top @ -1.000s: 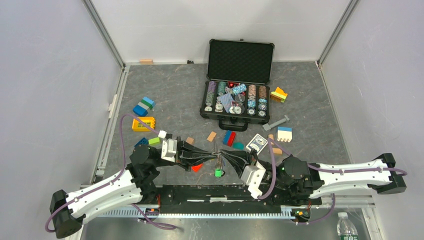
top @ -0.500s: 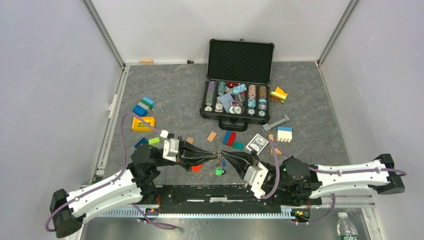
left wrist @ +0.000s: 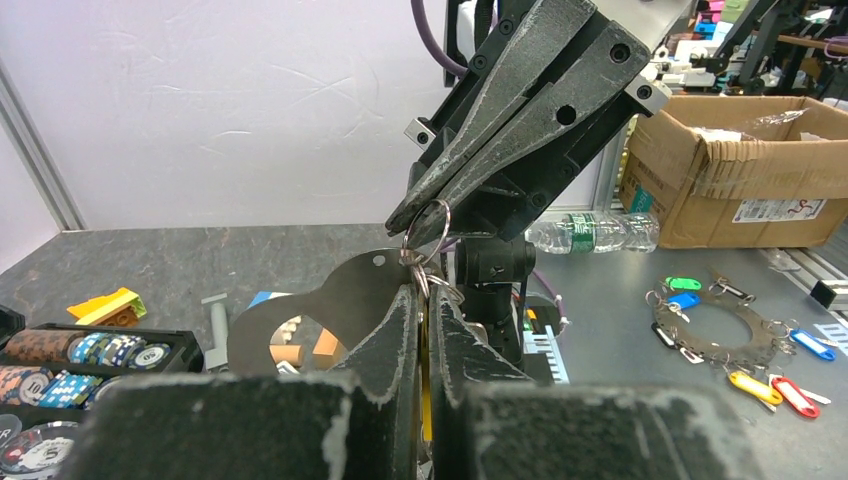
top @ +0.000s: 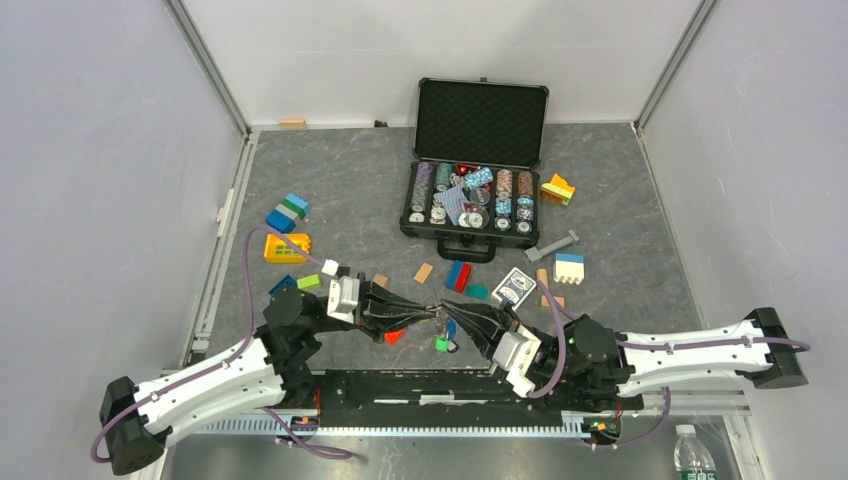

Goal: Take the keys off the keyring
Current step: Remove the key from the keyring.

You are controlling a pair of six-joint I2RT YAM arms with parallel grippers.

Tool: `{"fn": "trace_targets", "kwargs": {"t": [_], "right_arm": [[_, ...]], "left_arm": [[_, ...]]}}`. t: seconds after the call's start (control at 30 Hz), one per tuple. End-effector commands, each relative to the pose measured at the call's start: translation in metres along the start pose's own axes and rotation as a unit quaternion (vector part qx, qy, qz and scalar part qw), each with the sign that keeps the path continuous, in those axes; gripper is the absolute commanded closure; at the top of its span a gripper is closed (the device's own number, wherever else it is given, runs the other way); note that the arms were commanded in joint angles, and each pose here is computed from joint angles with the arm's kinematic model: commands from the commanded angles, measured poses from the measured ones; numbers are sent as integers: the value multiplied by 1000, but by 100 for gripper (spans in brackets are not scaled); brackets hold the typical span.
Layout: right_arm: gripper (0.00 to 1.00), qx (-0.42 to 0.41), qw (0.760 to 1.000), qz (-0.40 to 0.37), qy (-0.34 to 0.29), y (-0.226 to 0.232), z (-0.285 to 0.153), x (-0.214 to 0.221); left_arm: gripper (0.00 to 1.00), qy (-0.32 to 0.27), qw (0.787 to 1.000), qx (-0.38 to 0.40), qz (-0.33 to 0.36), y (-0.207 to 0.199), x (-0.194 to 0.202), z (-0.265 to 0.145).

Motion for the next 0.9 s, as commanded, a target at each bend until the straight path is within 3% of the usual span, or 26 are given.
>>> {"fn": "trace_targets", "kwargs": {"t": [0.0,0.87], "right_arm": [[100,31,995,28,-86,-15,5,-35],[100,-111,991,-56,-42,11,5,-24]], "left_arm": [[93,4,1000,11,8,-1,1,1],[94,-7,1000,29,11,-3,-4,4]]}}
Point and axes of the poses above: each gripper's point midway between its finger pads, its own z axis out along the fingers, its own y axis along the line the jaws close on, x = y × z, the point moved 7 cm from there along -z, back along the fingers, and after that the axes turned 10 degrees about z, right-handed, at the moved point
